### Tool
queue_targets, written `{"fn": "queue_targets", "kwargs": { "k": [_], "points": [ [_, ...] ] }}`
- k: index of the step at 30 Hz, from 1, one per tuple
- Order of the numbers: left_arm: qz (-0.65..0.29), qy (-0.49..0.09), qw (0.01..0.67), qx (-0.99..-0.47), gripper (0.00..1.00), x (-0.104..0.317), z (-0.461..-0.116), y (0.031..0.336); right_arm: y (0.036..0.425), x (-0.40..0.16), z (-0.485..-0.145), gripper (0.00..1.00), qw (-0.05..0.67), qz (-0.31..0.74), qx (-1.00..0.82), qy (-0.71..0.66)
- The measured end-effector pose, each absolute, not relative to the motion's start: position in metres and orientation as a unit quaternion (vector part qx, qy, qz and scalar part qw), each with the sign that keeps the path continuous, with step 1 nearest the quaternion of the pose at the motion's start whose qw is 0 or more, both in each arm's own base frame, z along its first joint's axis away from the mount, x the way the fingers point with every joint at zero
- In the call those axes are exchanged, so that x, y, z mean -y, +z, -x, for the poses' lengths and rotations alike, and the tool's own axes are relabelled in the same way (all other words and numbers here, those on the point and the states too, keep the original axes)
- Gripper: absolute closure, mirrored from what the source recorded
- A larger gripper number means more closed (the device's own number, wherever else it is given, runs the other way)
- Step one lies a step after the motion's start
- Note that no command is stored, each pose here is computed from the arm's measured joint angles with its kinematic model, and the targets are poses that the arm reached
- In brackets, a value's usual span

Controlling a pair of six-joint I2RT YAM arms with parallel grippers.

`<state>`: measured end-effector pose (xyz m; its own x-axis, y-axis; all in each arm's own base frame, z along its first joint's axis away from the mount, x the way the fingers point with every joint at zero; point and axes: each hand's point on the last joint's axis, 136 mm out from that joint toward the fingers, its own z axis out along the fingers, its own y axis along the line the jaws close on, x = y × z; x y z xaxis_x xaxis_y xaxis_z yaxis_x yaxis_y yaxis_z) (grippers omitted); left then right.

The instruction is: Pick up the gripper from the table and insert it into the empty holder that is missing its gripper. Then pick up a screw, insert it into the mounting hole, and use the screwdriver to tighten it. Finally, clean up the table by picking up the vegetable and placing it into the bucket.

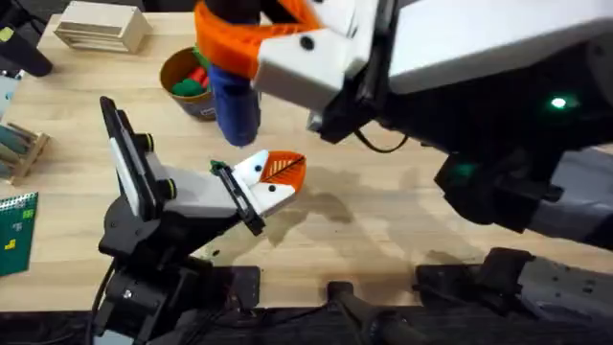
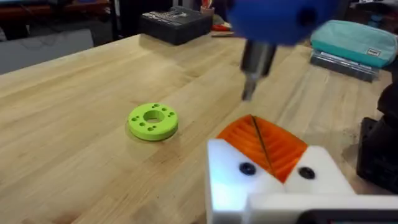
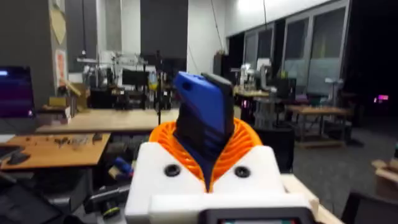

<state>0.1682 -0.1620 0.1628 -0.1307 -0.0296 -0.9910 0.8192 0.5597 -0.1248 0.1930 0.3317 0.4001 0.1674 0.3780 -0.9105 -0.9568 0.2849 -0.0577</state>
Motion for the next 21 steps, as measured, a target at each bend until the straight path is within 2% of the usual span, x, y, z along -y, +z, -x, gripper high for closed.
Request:
{"fn": "queue_targets", "kwargs": {
  "k": [14, 17, 18, 21],
  "points": [
    [-0.299, -0.361, 0.587, -0.659, 0.994, 0.162, -0.168, 0.163, 0.366, -0.335, -0.215, 0.971, 0.655, 0.359, -0.483, 0.456],
    [-0.295, -0.364, 0.581, -0.665, 0.994, 0.162, -0.169, 0.160, 0.346, -0.332, -0.229, 0.971, 0.650, 0.380, -0.512, 0.413],
    [-0.298, -0.362, 0.586, -0.661, 0.994, 0.162, -0.168, 0.162, 0.318, -0.319, -0.254, 0.971, 0.642, 0.404, -0.559, 0.334],
    [-0.299, -0.362, 0.589, -0.659, 0.994, 0.162, -0.168, 0.164, 0.268, -0.295, -0.287, 0.971, 0.612, 0.414, -0.629, 0.242]
  ]
}}
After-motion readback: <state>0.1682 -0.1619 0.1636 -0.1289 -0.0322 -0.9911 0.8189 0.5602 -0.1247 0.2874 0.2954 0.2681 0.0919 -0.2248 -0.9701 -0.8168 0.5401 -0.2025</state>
